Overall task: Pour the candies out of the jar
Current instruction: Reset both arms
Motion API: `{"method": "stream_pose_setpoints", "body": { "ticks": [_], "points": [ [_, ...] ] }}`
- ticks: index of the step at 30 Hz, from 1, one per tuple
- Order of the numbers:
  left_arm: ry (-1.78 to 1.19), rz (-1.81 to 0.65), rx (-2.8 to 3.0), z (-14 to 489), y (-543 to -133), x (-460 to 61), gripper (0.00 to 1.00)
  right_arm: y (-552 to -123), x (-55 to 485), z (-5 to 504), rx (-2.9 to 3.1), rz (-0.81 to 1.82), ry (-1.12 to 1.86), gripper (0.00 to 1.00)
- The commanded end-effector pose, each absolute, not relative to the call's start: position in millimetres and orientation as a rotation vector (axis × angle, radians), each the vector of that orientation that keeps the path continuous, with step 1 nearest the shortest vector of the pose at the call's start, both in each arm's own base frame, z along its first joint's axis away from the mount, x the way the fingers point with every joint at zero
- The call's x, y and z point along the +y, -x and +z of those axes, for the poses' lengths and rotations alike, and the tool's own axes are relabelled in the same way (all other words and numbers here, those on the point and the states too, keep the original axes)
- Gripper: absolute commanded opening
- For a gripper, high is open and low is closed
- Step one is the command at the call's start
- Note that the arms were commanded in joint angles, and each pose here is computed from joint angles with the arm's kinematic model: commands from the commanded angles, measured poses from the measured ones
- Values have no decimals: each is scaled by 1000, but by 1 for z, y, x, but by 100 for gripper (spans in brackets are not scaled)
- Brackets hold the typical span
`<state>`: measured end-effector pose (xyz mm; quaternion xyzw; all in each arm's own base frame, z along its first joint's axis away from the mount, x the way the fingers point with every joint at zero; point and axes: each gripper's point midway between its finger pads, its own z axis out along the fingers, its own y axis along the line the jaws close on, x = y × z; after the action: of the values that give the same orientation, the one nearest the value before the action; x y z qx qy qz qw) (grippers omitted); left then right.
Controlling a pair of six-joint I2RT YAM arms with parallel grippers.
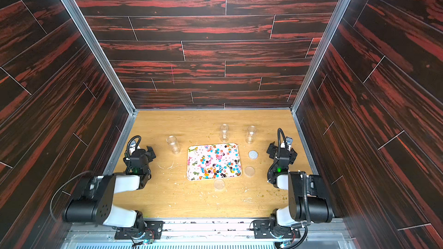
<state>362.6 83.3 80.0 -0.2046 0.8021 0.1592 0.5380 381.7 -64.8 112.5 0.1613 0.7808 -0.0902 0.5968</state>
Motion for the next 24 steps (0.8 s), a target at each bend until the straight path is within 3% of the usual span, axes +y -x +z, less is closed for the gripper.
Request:
{"method": "stream_pose_setpoints", "body": {
  "ticks": [1,24],
  "points": [
    [438,293,1865,98,-384,74,100,-398,-54,118,1805,-172,-309,99],
    [398,285,1898,96,-389,69,100,-397,-42,119,1794,-117,-231,99]
  ]
}}
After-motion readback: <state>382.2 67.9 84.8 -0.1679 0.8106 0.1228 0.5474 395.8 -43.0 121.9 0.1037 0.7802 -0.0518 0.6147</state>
